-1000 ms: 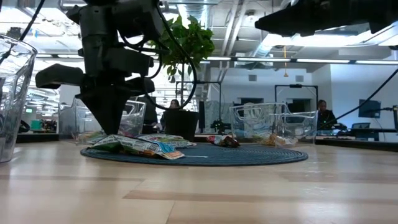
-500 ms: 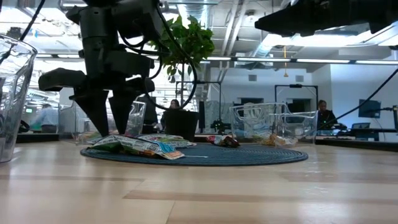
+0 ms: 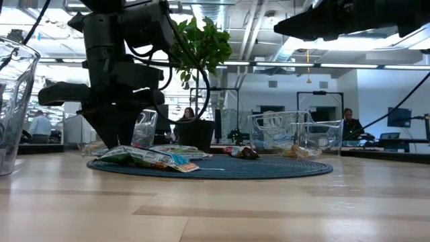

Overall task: Pick and place Granola Bars by type
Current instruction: Put the violet granola bar into the bottom bin

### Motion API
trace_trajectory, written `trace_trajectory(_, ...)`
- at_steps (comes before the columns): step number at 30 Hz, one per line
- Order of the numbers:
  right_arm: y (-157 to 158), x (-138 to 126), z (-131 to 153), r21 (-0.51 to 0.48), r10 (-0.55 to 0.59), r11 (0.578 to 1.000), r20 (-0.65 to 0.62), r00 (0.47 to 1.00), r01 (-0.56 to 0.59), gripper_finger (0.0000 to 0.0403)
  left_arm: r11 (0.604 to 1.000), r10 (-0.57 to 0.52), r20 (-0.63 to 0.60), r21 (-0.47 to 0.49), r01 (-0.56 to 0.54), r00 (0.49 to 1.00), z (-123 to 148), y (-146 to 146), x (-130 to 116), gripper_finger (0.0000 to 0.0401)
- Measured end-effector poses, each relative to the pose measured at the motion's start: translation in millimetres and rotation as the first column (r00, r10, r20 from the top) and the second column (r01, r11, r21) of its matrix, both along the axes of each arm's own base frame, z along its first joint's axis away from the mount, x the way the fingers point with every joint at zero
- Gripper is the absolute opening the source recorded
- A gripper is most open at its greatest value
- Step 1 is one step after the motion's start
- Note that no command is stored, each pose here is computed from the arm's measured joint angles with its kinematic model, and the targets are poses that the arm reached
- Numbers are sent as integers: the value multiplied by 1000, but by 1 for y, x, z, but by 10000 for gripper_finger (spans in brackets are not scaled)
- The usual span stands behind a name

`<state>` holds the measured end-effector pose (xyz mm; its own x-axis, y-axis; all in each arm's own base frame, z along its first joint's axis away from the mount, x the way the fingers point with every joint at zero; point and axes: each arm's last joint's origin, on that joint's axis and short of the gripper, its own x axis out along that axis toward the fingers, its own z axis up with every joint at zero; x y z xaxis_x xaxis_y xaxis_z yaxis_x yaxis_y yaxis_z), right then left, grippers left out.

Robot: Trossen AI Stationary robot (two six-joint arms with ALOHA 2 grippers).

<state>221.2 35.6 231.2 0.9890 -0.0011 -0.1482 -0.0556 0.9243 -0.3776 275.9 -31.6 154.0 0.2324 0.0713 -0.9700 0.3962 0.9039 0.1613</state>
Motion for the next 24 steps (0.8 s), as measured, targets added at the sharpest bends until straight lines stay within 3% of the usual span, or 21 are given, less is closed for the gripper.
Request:
trace_trajectory(10, 0, 0, 0, 0, 0, 1000, 0, 1000, 0, 113, 1000, 5, 2, 16, -5, 1000, 0, 0, 0, 8)
trace_trajectory(17, 0, 0, 0, 0, 1, 1000, 0, 1000, -1, 113, 1000, 13, 17, 26, -13, 1000, 8, -1, 5, 1)
trace_trajectory(24, 0, 0, -1, 14, -2, 1000, -15, 1000, 2, 113, 997, 10, 43, 77, -13, 999, 34, -11, 13, 0)
